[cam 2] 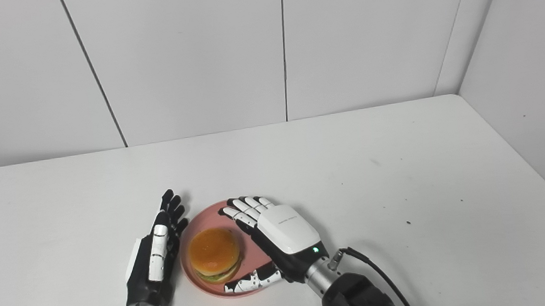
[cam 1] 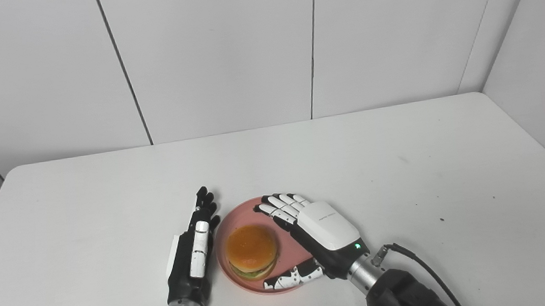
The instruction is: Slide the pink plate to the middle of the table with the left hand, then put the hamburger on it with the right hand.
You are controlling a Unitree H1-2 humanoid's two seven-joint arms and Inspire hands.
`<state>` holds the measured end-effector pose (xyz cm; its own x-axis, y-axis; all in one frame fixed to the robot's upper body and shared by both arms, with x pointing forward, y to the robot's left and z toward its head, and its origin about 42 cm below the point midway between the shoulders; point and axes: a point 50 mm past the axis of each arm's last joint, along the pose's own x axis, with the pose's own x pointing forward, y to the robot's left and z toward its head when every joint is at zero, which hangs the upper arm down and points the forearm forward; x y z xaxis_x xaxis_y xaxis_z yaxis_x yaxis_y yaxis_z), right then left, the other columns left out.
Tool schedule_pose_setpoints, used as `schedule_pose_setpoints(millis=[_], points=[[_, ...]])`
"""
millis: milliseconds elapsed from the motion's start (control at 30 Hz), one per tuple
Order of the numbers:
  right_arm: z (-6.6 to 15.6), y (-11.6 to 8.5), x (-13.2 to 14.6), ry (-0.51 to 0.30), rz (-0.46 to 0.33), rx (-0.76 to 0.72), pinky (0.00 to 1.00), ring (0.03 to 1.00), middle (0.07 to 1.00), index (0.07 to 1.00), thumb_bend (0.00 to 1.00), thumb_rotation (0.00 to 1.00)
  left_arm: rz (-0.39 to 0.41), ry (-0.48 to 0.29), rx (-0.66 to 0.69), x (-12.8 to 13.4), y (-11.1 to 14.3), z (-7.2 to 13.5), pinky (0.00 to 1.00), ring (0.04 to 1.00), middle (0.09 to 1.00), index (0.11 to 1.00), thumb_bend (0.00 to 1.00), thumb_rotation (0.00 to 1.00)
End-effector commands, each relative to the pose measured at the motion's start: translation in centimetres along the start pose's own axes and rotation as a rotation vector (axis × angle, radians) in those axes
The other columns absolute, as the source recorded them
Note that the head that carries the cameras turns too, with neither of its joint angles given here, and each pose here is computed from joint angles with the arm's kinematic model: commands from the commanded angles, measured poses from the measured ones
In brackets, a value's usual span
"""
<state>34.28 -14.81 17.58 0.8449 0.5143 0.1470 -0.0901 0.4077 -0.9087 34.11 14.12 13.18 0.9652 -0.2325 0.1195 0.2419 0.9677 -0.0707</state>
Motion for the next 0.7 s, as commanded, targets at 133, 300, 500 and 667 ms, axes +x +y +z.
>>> schedule_pose_setpoints(millis=[133,300,500,667], points=[[0.64,-1.96,0.88,-0.028,-0.072,0.005,0.98,0.975,0.967,0.914,0.60,0.52,-0.032,0.086,-0.017,-1.08,-0.65,-1.99,0.98,1.000,1.000,1.000,0.66,1.00],[0.58,-2.11,0.84,-0.019,-0.103,0.060,0.97,0.967,0.967,0.925,0.60,0.52,-0.028,0.083,-0.018,-1.01,-0.69,-1.95,0.98,1.000,1.000,1.000,0.66,1.00],[0.36,-2.23,0.84,-0.054,-0.250,0.227,0.89,0.930,0.961,0.949,0.64,0.55,-0.015,0.075,-0.002,-1.03,-0.71,-1.89,0.98,1.000,1.000,1.000,0.64,1.00],[0.18,-2.44,0.76,-0.062,-0.370,0.330,0.85,0.964,0.990,0.989,0.64,0.75,-0.016,0.076,-0.009,-1.03,-0.64,-1.79,1.00,1.000,1.000,1.000,0.66,1.00]])
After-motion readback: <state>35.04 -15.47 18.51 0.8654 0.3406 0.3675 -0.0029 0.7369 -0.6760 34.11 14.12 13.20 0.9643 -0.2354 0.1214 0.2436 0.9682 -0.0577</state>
